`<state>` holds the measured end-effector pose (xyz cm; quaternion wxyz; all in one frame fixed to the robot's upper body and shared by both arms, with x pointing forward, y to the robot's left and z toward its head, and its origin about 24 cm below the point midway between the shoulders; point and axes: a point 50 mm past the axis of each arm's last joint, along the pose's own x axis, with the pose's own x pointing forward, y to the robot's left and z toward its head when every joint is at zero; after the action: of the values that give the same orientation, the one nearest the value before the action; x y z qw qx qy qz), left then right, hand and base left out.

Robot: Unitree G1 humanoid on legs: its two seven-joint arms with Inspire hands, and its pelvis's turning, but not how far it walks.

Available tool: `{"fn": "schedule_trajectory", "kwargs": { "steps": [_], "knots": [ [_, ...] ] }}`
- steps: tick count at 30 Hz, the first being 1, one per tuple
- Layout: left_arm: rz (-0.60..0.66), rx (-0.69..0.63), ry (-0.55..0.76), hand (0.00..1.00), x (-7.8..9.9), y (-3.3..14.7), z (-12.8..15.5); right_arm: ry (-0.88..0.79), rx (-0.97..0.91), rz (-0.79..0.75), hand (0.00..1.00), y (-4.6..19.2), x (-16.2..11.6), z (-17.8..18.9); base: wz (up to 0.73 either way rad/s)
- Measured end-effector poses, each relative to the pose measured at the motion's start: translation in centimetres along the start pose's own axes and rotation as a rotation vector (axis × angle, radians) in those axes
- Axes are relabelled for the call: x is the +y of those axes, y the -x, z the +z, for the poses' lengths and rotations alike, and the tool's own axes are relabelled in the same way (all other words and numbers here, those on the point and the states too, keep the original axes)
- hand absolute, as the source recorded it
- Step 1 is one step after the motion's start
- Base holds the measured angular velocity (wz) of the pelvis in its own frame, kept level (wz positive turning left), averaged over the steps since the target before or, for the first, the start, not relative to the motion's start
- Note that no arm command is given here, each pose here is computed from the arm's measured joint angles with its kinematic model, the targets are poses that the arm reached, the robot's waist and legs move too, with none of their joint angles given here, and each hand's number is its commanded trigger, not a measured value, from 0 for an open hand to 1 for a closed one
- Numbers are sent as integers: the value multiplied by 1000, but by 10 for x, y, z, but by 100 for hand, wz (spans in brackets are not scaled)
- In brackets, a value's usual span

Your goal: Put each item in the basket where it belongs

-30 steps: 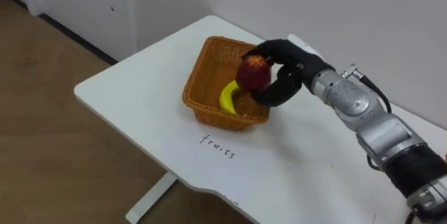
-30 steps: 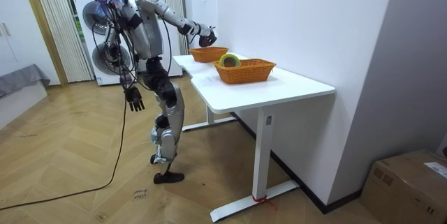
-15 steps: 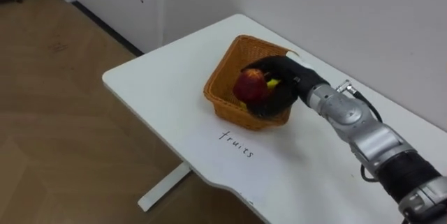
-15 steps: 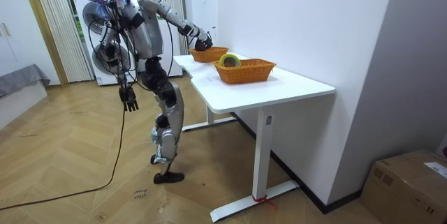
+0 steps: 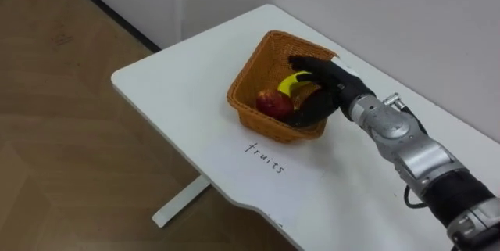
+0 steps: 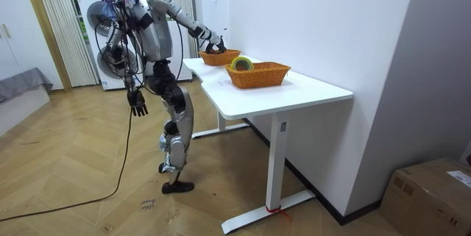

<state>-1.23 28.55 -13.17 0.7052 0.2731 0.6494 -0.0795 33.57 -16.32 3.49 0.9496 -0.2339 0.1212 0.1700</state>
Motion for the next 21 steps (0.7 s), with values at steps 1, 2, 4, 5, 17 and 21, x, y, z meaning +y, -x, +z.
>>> {"fn": "schedule_trajectory", "kwargs": {
  "steps": [1,2,4,5,17,21],
  "knots": [
    [2,0,2,0,1,0,0,1,0,0,0,0,0,0,0],
    [3,1,5,0,1,0,0,3,0,0,0,0,0,0,0],
    [7,5,10,0,2,0,-1,11,1,0,0,0,0,0,0],
    [7,6,10,0,2,0,-2,11,1,0,0,0,0,0,0],
    [-2,33,17,0,-6,2,-10,42,-50,-2,0,1,-1,12,-1],
    [-9,28,22,0,-8,1,-9,58,-75,-14,0,2,-6,18,-5]
  ]
}}
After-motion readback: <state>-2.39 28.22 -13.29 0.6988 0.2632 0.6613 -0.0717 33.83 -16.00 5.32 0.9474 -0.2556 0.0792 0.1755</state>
